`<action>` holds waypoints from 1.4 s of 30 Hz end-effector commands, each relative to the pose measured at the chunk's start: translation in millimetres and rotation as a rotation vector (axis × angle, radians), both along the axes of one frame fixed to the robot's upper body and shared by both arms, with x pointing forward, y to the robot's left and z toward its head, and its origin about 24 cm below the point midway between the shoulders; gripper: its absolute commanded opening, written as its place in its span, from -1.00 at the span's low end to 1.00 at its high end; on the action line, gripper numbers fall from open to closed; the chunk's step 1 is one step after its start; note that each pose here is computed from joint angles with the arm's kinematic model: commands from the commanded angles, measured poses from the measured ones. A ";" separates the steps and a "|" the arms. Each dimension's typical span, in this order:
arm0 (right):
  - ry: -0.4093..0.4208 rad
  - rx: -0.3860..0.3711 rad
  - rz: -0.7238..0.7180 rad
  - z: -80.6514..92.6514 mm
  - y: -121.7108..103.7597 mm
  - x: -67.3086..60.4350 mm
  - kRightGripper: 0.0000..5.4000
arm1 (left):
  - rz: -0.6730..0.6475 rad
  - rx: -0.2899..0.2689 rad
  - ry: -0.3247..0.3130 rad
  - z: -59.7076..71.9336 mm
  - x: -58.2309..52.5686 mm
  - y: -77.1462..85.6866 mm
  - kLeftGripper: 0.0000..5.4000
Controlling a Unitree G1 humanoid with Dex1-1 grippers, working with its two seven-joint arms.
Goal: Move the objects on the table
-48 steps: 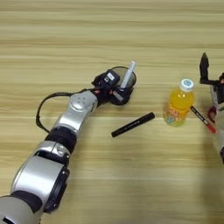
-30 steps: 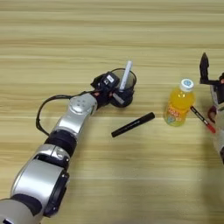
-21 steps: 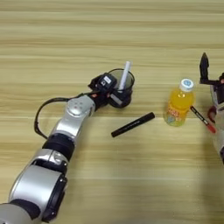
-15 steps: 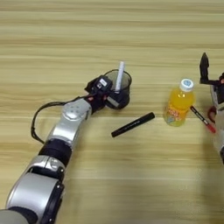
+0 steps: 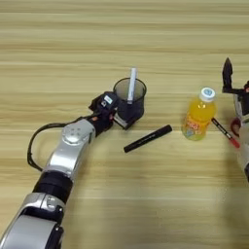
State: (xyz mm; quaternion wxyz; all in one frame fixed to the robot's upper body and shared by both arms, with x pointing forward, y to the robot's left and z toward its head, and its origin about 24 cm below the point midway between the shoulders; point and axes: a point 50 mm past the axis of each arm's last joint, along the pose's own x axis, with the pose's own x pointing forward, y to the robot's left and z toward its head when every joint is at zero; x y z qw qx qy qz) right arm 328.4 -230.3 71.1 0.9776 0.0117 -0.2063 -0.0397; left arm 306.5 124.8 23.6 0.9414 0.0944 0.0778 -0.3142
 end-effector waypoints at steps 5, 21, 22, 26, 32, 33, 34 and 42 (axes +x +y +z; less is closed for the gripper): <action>-0.001 -0.004 -0.002 1.7 0.2 1.8 1.00 | 0.023 0.012 0.015 -2.9 -15.7 11.0 0.98; 0.001 -0.008 -0.003 2.2 -2.8 1.7 1.00 | -0.060 -0.023 -0.134 29.5 -49.6 24.2 0.98; 0.001 -0.008 -0.003 2.2 -3.1 1.7 1.00 | -0.081 -0.040 -0.153 34.7 -52.1 25.2 0.98; 0.002 -0.007 -0.003 2.1 -4.2 1.5 1.00 | -0.139 -0.075 -0.215 49.2 -58.3 31.0 0.98; 0.001 -0.008 -0.003 2.4 -5.7 1.0 1.00 | -0.082 -0.073 -0.250 56.8 -54.1 43.0 0.98; 0.001 -0.009 -0.003 2.6 -5.8 1.0 1.00 | -0.100 -0.064 -0.243 55.4 -56.4 41.8 0.98; 0.001 -0.009 -0.003 2.7 -5.8 1.0 1.00 | -0.120 -0.054 -0.233 53.3 -58.5 40.2 0.98; -0.002 -0.008 -0.003 2.6 -5.1 0.8 1.00 | -0.250 -0.011 -0.151 40.4 -67.2 25.7 0.98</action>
